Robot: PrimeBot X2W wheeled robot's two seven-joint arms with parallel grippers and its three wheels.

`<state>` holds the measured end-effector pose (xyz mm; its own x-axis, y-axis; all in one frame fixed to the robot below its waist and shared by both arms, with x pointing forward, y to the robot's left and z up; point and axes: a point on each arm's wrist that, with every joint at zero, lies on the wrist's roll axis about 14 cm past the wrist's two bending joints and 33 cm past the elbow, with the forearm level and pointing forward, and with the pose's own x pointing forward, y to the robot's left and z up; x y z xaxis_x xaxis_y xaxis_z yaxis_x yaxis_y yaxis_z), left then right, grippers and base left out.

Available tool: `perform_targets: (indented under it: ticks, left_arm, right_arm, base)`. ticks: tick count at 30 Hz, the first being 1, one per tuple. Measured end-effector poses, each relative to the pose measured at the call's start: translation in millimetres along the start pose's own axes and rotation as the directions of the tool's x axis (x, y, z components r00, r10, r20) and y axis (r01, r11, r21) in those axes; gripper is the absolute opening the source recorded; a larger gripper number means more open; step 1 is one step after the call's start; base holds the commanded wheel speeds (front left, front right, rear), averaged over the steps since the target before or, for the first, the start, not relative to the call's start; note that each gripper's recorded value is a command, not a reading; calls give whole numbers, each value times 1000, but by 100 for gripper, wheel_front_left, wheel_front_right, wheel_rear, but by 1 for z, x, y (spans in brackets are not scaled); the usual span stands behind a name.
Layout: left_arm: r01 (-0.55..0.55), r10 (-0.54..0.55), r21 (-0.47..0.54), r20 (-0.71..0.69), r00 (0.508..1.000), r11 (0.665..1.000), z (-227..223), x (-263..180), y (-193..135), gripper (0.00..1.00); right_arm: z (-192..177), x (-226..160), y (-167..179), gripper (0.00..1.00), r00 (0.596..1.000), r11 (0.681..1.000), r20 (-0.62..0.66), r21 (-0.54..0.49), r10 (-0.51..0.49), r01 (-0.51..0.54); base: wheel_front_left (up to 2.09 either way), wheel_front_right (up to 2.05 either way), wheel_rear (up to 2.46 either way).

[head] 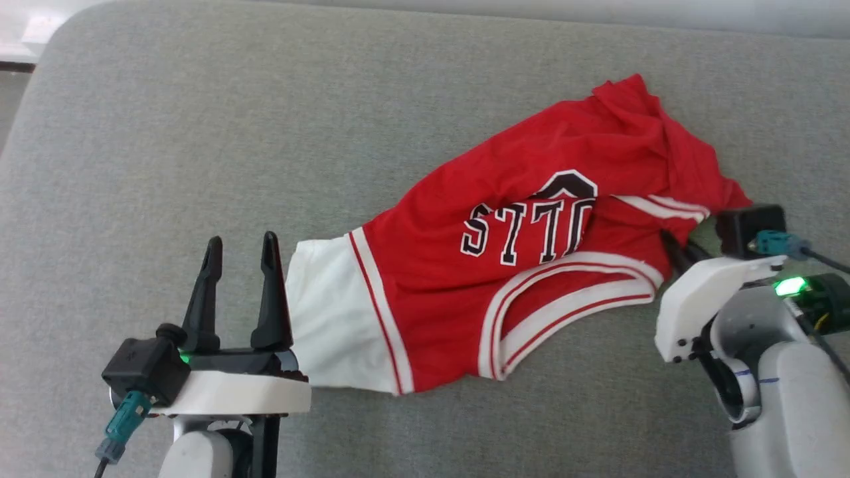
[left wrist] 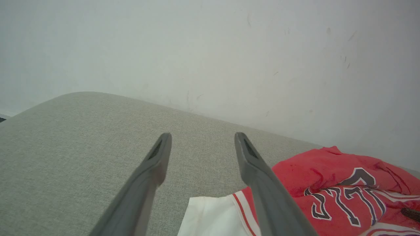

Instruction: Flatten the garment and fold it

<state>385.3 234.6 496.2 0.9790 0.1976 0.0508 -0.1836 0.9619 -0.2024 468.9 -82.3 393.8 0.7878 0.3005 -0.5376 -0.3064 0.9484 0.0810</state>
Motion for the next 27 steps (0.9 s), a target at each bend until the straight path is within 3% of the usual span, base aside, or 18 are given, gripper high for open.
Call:
perform_targets:
  ticks: [5, 8, 12, 16, 19, 20, 21, 24, 27]
  left_arm:
    - [39, -39, -16, -2, 999, 999, -4, 5, -14, 100]
    - [70, -70, -19, -3, 998, 997, -6, 10, -24, 100]
    - [105, -106, -27, -6, 994, 994, -10, 16, -35, 100]
    - [142, -142, -35, -18, 990, 989, -16, 20, -46, 100]
    - [165, -166, -41, -25, 986, 985, -20, 22, -54, 100]
    - [171, -172, -43, -27, 985, 984, -22, 23, -56, 100]
    - [178, -179, -42, -29, 983, 983, -22, 23, -58, 100]
    - [195, -196, -48, -29, 980, 980, -22, 22, -63, 100]
    - [198, -199, -48, -21, 980, 979, -19, 20, -63, 100]
  right_arm:
    - [24, -23, -44, 0, 987, 992, 102, 39, -126, 123]
    - [21, -55, -91, 0, 954, 962, 127, 78, -271, 263]
    - [-30, -112, -148, 0, 891, 885, 20, 130, -453, 447]
    - [-115, -151, -150, 0, 860, 846, -232, 189, -455, 498]
    - [-117, -155, -148, 0, 866, 842, -220, 219, -450, 493]
    - [-114, -154, -148, 28, 869, 842, -201, 222, -453, 491]
    - [-110, -155, -149, 100, 869, 841, -180, 225, -460, 492]
    - [-71, -155, -153, 100, 871, 848, -36, 212, -490, 486]
    - [10, -157, -156, 100, 833, 863, 226, 163, -505, 479]
  base:
    - [0, 0, 0]
    - [0, 0, 0]
    - [0, 0, 0]
    - [0, 0, 0]
    - [0, 0, 0]
    - [0, 0, 0]
    - [0, 0, 0]
    - [0, 0, 0]
    - [0, 0, 0]
